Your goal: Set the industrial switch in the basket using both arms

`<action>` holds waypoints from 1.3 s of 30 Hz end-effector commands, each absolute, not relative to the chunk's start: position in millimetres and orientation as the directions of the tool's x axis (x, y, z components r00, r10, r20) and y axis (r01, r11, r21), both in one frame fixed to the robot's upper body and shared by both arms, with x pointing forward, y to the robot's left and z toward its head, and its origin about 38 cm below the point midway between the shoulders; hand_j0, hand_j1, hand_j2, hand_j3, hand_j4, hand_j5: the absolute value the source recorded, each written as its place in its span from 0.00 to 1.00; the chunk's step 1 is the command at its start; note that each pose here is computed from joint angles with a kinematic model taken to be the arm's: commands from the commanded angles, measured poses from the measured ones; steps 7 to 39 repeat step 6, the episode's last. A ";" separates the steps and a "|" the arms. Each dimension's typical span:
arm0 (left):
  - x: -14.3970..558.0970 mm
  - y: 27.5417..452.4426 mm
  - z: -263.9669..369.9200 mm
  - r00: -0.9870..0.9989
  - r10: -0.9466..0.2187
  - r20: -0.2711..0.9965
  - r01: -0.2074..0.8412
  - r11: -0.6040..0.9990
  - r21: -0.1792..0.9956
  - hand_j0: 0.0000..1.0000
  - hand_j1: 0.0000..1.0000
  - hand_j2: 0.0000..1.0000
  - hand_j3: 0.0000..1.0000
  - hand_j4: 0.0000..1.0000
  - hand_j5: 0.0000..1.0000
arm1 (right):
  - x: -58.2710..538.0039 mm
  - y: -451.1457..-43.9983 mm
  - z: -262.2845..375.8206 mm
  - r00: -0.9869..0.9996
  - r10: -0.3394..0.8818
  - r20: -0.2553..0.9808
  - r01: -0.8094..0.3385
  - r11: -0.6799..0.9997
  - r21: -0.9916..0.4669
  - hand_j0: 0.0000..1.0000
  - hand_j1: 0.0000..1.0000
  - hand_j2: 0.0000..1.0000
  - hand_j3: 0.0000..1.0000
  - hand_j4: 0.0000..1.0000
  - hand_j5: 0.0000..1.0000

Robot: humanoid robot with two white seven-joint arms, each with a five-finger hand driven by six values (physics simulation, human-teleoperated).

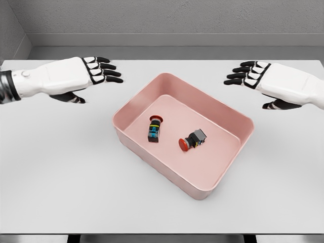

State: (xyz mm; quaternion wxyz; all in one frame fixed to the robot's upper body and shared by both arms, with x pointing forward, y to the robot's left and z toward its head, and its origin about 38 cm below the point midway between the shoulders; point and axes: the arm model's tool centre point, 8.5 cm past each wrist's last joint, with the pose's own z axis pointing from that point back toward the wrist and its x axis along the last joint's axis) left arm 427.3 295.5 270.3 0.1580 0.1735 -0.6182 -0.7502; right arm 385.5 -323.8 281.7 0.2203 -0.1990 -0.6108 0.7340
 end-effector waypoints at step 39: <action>419.5 331.2 266.1 -0.852 -0.520 -0.062 0.050 -0.200 0.979 1.00 1.00 1.00 1.00 1.00 1.00 | 385.4 -325.0 283.2 -0.822 0.569 -0.021 -0.081 -0.152 -0.985 1.00 1.00 1.00 1.00 1.00 1.00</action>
